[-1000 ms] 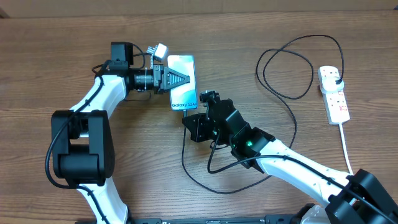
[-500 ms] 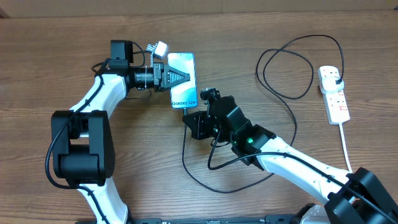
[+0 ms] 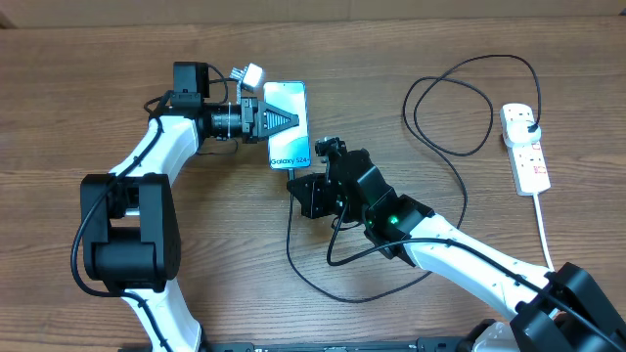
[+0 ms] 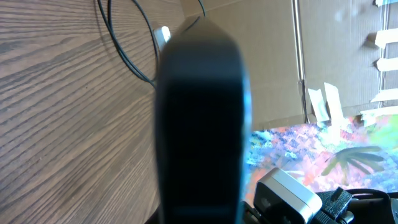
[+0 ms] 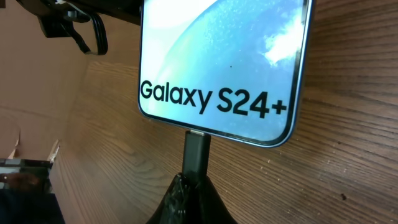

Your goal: Plug charger to phone and switch on socket

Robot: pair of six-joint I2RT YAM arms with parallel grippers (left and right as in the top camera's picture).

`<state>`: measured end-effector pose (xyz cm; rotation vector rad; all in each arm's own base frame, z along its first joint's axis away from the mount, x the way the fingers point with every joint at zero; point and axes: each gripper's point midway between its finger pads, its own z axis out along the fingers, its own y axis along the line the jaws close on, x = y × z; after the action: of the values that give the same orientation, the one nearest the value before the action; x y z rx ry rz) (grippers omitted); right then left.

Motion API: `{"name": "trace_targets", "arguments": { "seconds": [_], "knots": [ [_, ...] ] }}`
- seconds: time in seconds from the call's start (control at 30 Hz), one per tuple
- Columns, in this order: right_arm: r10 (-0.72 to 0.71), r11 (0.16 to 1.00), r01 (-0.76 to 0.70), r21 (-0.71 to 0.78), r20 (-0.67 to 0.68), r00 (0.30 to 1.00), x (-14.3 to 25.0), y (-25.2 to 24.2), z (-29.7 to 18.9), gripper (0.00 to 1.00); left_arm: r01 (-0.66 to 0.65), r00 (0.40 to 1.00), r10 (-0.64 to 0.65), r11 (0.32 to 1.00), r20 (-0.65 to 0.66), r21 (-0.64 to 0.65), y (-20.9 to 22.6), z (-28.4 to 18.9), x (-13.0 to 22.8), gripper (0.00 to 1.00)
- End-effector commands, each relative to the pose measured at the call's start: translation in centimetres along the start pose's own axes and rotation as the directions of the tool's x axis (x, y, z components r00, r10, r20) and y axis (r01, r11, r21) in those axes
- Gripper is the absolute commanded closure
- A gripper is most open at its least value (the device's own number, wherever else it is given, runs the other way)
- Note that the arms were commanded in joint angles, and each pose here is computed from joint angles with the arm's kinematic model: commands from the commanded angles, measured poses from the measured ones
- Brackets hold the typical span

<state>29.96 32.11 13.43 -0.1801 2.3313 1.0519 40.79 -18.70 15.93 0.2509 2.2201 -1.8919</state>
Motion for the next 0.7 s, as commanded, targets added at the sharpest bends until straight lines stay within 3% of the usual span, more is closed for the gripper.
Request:
{"name": "trace_targets", "arguments": {
  "seconds": [0.0,0.03,0.07,0.13,0.37,0.67],
  "knots": [
    [-0.037,0.999,0.041,-0.003,0.379,0.925,-12.3,3.0,-3.7,0.96,0.046,0.995,-0.039,0.996,-0.092,0.077,-1.4,2.3,3.1,0.96],
    [-0.037,0.999,0.041,-0.003,0.376,0.926,-12.3,3.0,-3.6,0.86,0.045,0.995,-0.038,0.996,-0.092,0.077,-1.4,2.3,3.1,0.96],
    [-0.037,0.999,0.043,-0.009,0.369,0.929,-12.1,3.1,-3.6,0.65,0.045,0.995,-0.038,0.996,-0.091,0.077,-1.4,2.3,3.1,0.96],
    [-0.036,0.998,0.048,-0.029,0.327,0.944,-11.3,3.3,-3.3,0.0,0.045,0.995,-0.038,0.996,-0.091,0.076,-1.3,2.3,3.1,0.9],
    [0.012,0.995,-0.022,0.097,0.105,0.994,-6.0,-0.4,-2.2,0.0,0.04,0.996,-0.033,0.997,-0.087,0.073,-1.3,2.3,3.0,0.75],
    [0.059,0.985,-0.056,0.164,-0.019,0.998,-2.9,-2.2,-2.3,0.0,0.037,0.996,-0.031,0.997,-0.087,0.072,-1.3,2.3,3.0,0.76]
  ]
}}
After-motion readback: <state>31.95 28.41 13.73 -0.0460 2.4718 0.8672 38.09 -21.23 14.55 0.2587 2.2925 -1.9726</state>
